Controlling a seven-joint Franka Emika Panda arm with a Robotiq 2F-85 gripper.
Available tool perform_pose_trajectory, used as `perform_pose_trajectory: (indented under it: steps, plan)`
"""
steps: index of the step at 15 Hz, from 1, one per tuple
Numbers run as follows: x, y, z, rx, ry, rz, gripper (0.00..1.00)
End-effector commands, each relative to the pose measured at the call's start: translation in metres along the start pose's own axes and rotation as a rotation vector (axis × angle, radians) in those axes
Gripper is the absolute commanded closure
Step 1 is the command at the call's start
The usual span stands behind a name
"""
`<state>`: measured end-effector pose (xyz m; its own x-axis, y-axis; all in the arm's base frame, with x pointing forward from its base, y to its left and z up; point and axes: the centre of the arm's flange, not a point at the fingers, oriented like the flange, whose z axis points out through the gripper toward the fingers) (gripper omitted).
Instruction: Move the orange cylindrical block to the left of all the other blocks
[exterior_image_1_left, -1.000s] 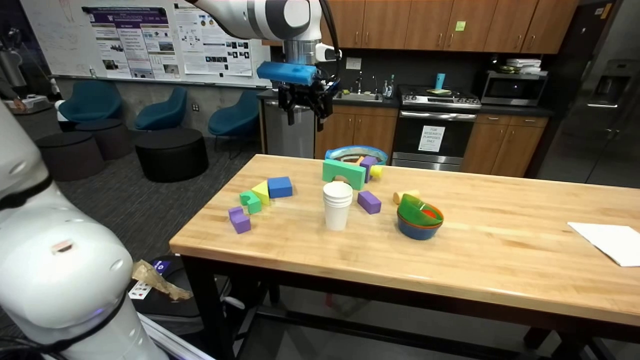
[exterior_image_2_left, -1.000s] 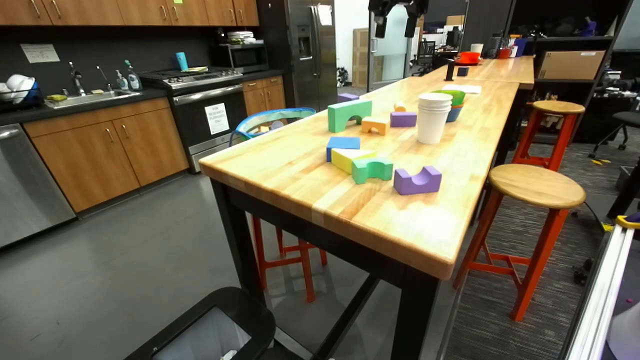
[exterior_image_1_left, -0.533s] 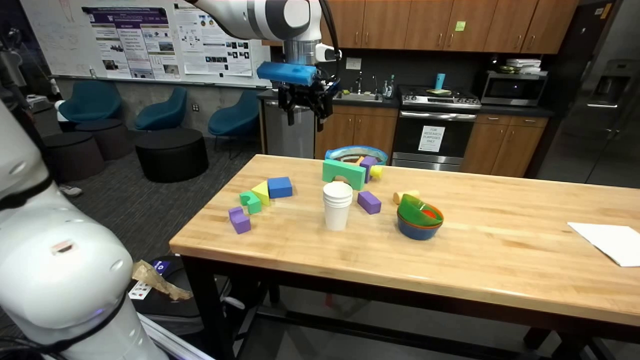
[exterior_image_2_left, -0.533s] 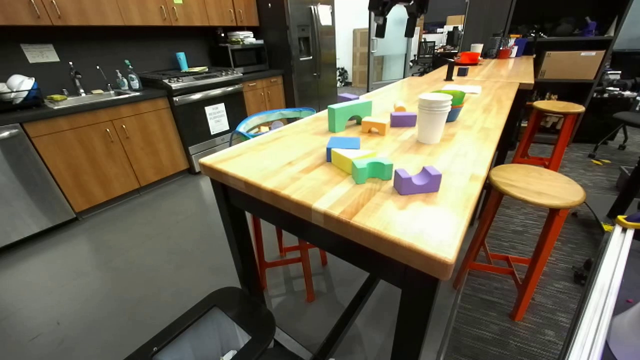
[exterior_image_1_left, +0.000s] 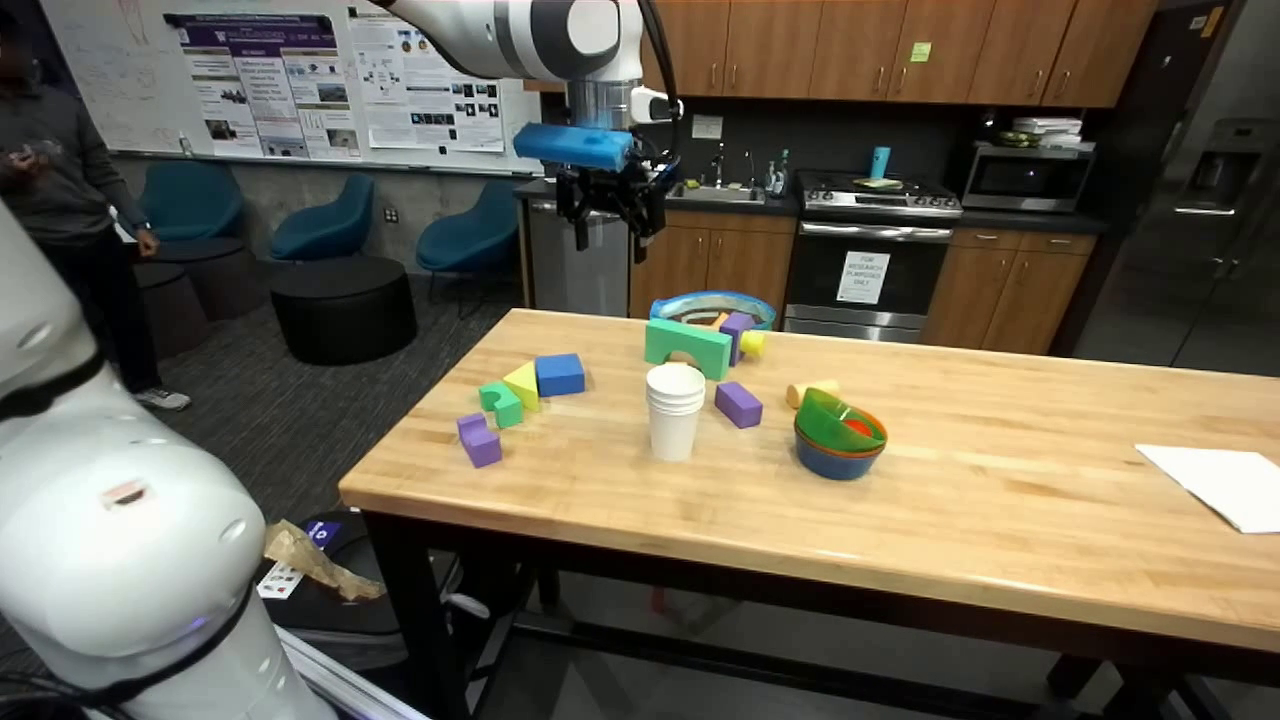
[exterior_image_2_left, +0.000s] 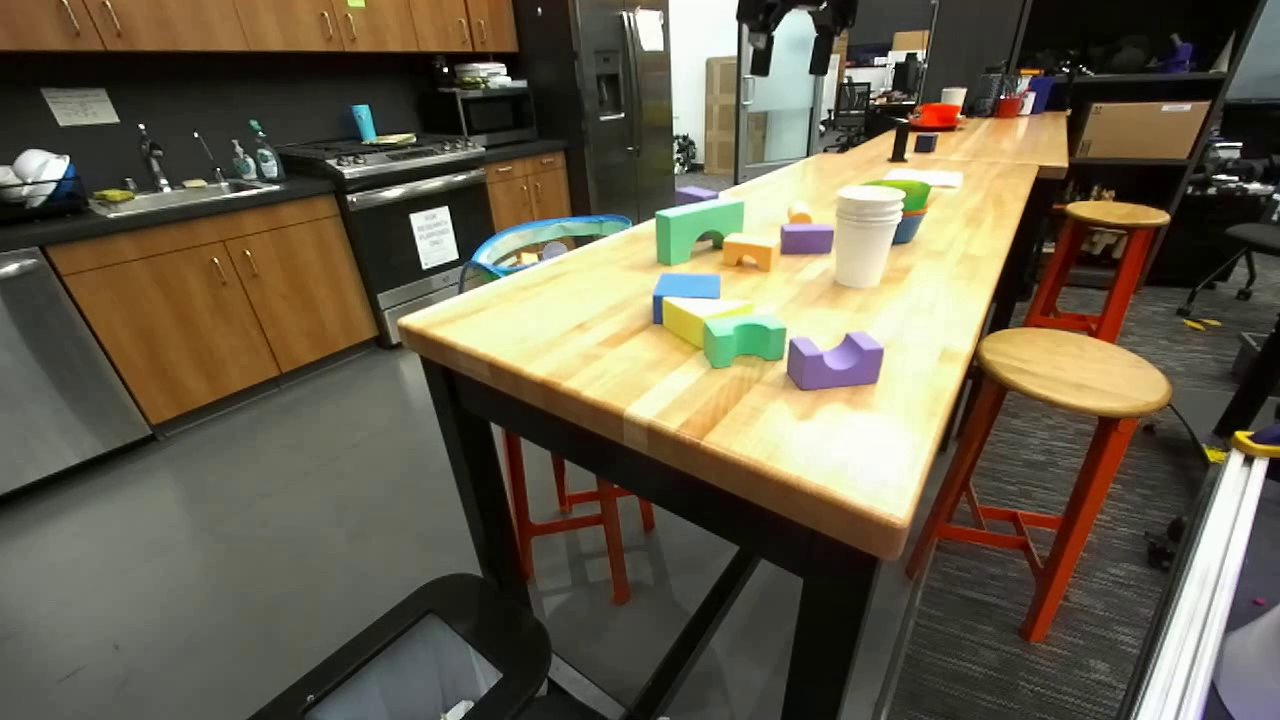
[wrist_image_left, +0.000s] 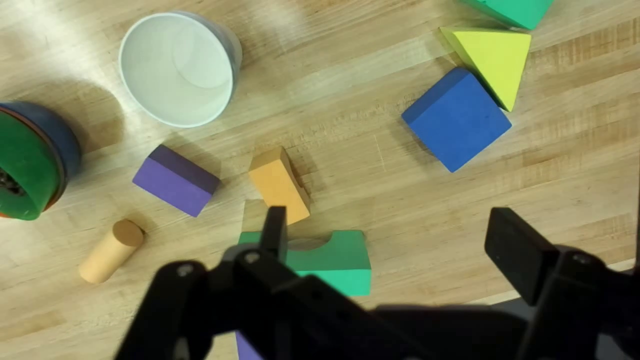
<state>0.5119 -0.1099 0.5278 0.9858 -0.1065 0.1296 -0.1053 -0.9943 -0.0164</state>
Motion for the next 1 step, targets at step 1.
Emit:
perform_pose_trajectory:
  steps: [1]
  plan:
    - [0.0000,0.0000,0.0000,0.000,0.000,0.000,0.00]
